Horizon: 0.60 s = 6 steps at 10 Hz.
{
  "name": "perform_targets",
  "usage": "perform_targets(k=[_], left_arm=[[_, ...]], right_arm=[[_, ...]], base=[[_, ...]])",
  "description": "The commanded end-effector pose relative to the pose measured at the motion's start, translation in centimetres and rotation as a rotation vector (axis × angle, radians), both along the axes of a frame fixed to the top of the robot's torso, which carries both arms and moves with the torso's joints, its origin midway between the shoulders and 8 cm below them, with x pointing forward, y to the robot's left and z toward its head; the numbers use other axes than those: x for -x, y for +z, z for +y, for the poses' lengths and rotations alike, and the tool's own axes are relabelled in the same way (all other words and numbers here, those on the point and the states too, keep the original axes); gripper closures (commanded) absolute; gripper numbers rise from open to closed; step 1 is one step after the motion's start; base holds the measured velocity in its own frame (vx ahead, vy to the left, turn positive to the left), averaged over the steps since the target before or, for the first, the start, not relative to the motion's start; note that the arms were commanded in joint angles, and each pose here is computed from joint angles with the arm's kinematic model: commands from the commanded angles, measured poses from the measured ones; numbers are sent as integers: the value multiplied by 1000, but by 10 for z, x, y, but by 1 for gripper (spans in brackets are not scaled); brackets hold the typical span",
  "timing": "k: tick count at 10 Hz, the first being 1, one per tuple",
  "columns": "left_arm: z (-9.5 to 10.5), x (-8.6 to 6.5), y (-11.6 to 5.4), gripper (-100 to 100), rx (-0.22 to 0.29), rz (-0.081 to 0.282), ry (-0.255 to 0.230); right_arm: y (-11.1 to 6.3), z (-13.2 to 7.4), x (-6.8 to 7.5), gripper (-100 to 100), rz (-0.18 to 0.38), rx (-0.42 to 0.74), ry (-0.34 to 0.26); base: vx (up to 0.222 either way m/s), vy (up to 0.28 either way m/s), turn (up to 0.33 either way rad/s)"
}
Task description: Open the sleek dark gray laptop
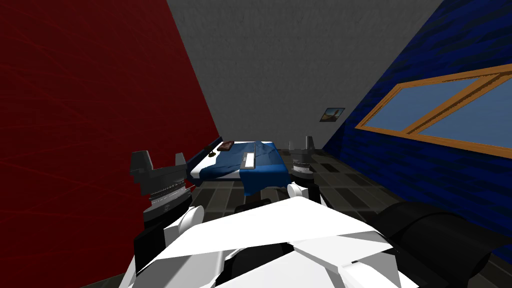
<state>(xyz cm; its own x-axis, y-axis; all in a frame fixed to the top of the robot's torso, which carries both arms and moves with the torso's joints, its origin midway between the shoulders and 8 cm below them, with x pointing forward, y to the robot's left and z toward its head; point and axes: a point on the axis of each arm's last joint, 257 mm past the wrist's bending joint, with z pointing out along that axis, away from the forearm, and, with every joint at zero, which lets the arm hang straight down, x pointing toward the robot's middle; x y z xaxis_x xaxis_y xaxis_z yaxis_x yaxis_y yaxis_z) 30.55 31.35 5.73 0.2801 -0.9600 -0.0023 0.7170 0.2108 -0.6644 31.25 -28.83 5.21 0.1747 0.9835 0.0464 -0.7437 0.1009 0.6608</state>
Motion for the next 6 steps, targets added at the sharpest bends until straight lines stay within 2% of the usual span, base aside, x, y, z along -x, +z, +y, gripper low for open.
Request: perform_targets(k=[1,6], left_arm=[[0,0,0,0,0,0,0],[0,0,0,0,0,0,0]], right_arm=[[0,0,0,0,0,0,0],[0,0,0,0,0,0,0]], base=[[0,0,0],[0,0,0]])
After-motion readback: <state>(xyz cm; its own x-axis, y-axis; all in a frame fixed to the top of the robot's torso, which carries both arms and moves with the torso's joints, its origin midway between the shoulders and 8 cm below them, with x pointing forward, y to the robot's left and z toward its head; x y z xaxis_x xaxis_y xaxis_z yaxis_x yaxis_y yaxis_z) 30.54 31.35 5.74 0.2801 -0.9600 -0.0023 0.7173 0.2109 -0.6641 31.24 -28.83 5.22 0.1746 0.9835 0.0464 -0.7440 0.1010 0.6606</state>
